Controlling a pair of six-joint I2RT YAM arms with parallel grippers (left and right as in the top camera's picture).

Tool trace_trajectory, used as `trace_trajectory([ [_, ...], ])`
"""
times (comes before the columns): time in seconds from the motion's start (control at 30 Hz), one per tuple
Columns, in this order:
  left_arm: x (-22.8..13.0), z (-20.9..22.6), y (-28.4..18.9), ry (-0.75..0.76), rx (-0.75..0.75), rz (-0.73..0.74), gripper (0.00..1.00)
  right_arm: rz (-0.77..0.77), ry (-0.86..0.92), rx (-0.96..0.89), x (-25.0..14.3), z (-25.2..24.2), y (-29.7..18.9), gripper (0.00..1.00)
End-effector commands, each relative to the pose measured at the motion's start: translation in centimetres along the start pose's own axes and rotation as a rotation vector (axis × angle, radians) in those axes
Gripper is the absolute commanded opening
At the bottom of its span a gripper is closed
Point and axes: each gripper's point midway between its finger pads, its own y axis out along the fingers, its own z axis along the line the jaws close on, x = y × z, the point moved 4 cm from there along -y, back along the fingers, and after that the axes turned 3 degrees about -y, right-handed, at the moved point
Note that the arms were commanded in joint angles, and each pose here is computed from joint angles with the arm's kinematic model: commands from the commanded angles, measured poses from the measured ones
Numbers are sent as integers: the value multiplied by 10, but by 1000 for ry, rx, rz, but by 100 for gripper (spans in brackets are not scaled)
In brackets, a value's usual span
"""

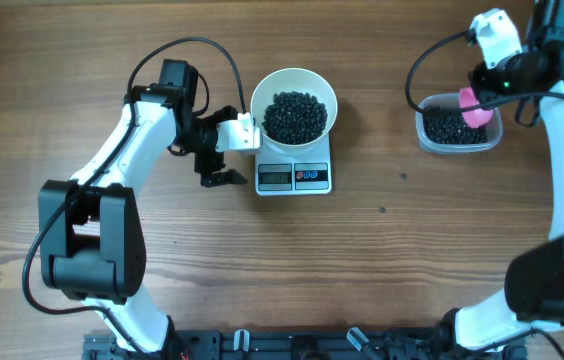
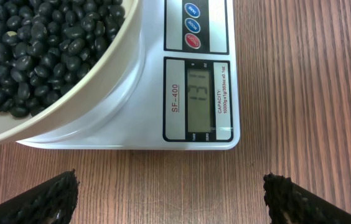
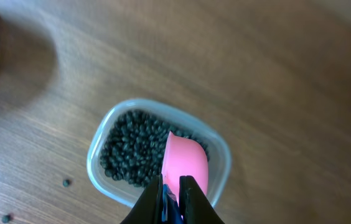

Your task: Scoop item into bowl and weigh 150g on scale

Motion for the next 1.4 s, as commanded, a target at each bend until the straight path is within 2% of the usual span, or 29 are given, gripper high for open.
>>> trace_trajectory([
  [0.0,-2,-3,4,-16,-19,-15,100,98,0,40,-15,2,37,4],
  [0.13,-2,-3,4,-16,-20,-15,100,120,2,57,-18,2,52,5],
  [0.5,-2,-3,4,-16,-20,-15,100,240,29,81,-41,11,52,14],
  [0.67,-2,-3,4,-17,-20,-15,100,257,30,95,-45,14,51,14],
  [0.93,-2,-3,4,-17,-20,-15,100,190,50,184,-36,26,51,16],
  [1.13,-2,-3,4,-17,-20,-15,100,208,48,159,-39,22,51,18],
  [1.37,-2,-3,4,-16,-20,-15,100,203,47,156,-38,21,53,15],
])
